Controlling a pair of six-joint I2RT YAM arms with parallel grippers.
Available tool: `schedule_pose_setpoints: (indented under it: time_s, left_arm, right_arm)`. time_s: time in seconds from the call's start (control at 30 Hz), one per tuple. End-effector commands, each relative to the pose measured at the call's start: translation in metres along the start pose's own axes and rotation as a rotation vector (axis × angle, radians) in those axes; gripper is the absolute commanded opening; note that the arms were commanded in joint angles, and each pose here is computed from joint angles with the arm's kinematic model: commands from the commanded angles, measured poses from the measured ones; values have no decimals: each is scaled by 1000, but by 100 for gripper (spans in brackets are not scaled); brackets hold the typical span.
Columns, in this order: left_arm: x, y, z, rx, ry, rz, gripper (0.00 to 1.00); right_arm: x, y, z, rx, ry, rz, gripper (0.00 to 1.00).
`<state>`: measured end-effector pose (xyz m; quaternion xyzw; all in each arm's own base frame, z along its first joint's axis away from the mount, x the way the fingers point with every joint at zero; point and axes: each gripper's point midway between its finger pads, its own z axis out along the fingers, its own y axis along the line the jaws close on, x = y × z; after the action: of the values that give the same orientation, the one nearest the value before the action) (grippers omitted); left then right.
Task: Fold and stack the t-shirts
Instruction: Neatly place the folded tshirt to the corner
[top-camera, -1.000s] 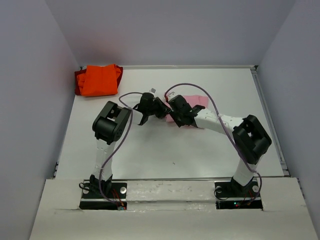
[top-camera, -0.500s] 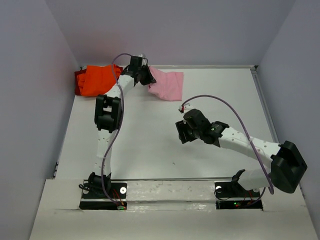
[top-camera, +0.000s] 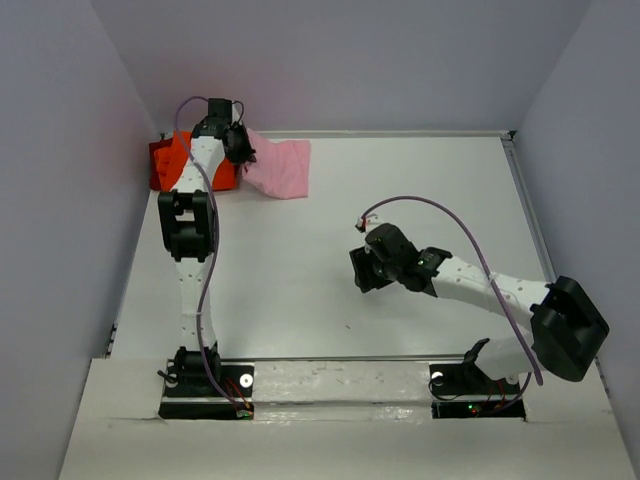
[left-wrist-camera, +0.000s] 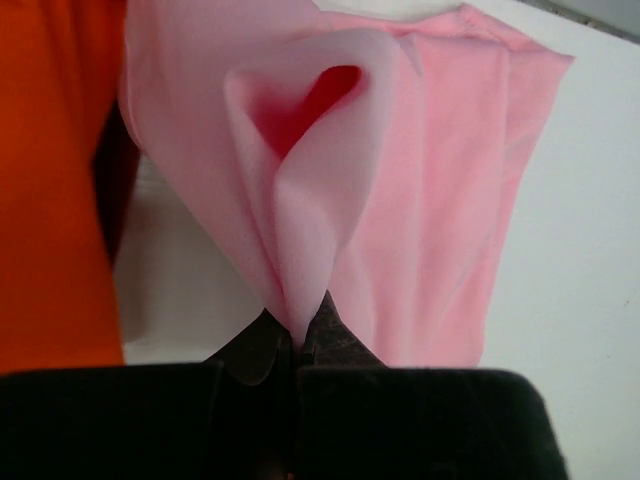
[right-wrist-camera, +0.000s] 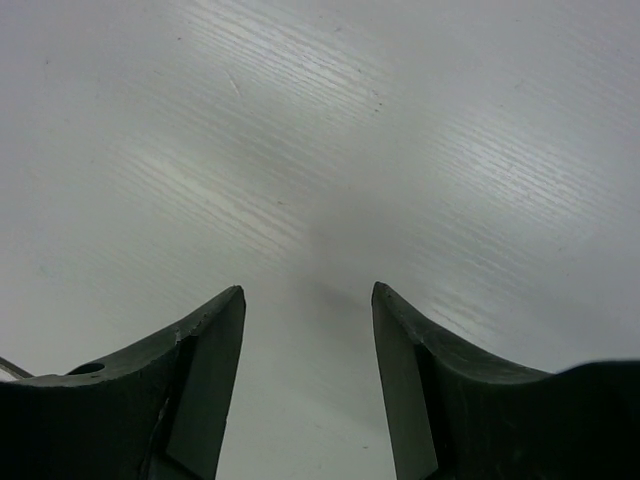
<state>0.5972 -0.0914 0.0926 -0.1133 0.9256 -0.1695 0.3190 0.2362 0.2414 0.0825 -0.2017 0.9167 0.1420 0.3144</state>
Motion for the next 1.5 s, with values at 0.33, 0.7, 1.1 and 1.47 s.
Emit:
schedule_pose_setpoints:
  time_s: [0.33,0.7,1.1,1.47]
  left_arm:
    - [-87,-48,-111,102,-264,105,0]
    - [-98,-63,-127,95,-316,152,0]
    - [-127,-22,-146,59,-378,96,0]
    - [-137,-30,-157,124,-403,79,0]
  right_arm:
    - [6,14,13,-58,-10,19,58]
    - [15,23,23,-70,17,8,57]
    - [29,29,35,-78,53,7,56]
    - [37,37,47,-86,83,-4,56]
